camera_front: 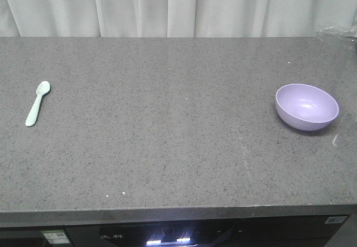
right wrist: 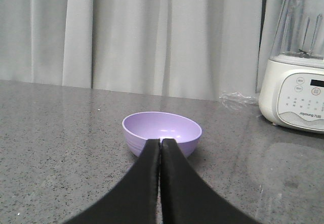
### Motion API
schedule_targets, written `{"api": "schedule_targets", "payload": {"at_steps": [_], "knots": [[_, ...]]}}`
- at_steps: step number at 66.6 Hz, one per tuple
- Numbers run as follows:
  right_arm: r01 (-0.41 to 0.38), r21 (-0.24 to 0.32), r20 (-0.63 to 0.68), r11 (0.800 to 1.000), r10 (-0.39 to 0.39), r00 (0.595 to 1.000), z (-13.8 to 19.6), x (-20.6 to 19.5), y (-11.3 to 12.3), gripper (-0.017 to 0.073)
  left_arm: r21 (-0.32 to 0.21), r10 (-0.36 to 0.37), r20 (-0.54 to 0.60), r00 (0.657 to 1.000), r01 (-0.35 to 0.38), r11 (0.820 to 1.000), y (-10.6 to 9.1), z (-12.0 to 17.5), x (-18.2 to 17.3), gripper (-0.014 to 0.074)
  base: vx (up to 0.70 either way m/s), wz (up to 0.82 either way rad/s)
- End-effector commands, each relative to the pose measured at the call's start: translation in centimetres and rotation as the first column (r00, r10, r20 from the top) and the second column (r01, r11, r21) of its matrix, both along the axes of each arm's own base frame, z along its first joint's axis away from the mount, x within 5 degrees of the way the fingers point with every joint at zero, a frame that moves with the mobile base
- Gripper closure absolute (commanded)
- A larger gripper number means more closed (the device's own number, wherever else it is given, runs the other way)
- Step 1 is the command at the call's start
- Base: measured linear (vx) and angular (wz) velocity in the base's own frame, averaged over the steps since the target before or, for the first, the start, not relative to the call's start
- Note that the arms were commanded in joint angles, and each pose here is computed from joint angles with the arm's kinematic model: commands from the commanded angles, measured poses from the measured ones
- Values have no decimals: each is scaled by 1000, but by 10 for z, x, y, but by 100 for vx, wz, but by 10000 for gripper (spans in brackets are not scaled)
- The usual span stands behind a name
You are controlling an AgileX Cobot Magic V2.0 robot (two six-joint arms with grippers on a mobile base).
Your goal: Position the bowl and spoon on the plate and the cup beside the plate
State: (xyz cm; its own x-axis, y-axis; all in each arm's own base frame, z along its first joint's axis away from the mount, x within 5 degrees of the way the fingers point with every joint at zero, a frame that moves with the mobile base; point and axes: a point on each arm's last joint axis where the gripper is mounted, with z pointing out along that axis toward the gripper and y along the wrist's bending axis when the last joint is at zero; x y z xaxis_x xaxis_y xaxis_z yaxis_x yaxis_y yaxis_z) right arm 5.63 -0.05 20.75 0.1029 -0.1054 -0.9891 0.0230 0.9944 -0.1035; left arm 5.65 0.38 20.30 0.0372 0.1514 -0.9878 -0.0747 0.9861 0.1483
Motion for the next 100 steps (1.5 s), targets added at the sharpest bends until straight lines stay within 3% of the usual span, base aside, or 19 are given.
{"api": "schedule_targets", "payload": {"at_steps": [1,100], "knots": [[-5,-11,80,1000,6,997,6,-2,1,562,-2,0,94,996,1,1000,0,10,-2,600,4,0],[-5,-11,80,1000,6,997,6,-2,1,562,-2,0,94,996,1,1000,0,10,-2,600,3,0]]}}
